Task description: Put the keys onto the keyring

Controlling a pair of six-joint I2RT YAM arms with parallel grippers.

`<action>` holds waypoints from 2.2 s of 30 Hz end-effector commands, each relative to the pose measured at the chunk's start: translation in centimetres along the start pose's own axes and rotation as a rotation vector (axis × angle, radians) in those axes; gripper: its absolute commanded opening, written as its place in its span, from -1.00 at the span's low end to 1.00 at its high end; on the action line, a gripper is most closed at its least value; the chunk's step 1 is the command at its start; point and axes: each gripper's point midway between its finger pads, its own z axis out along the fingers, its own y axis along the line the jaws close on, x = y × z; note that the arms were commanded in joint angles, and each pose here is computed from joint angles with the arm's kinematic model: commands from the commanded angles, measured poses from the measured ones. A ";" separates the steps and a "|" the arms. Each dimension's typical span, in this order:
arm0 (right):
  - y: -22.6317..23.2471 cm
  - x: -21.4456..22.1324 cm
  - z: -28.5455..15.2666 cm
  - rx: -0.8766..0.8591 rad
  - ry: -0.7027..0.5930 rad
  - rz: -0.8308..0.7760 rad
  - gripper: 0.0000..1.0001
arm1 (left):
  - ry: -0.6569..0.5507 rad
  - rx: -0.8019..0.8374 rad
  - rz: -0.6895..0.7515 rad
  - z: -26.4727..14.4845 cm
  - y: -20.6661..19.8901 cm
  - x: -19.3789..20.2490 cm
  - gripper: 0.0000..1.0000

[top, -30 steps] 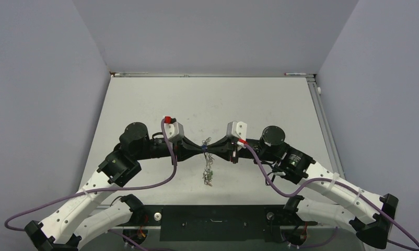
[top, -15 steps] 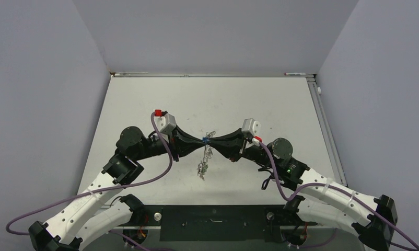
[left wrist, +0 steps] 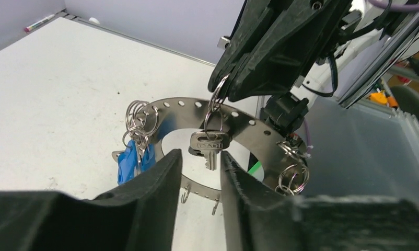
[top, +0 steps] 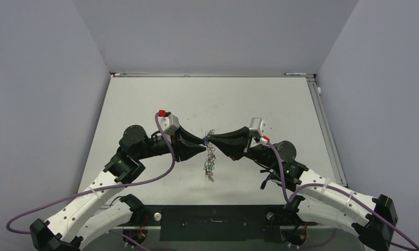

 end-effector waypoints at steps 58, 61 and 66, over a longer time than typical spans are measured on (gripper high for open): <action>5.6 -2.7 1.4 -0.346 -0.032 -0.019 -0.90 | -0.016 0.207 0.119 -1.8 -3.8 -2.0 -0.68; 5.5 -2.6 1.4 -0.338 -0.031 -0.023 -0.90 | -0.014 0.211 0.113 -1.8 -3.9 -1.9 -0.61; 5.4 -2.3 1.6 -0.336 -0.020 -0.025 -0.90 | -0.021 0.211 0.109 -1.7 -3.9 -2.1 -0.78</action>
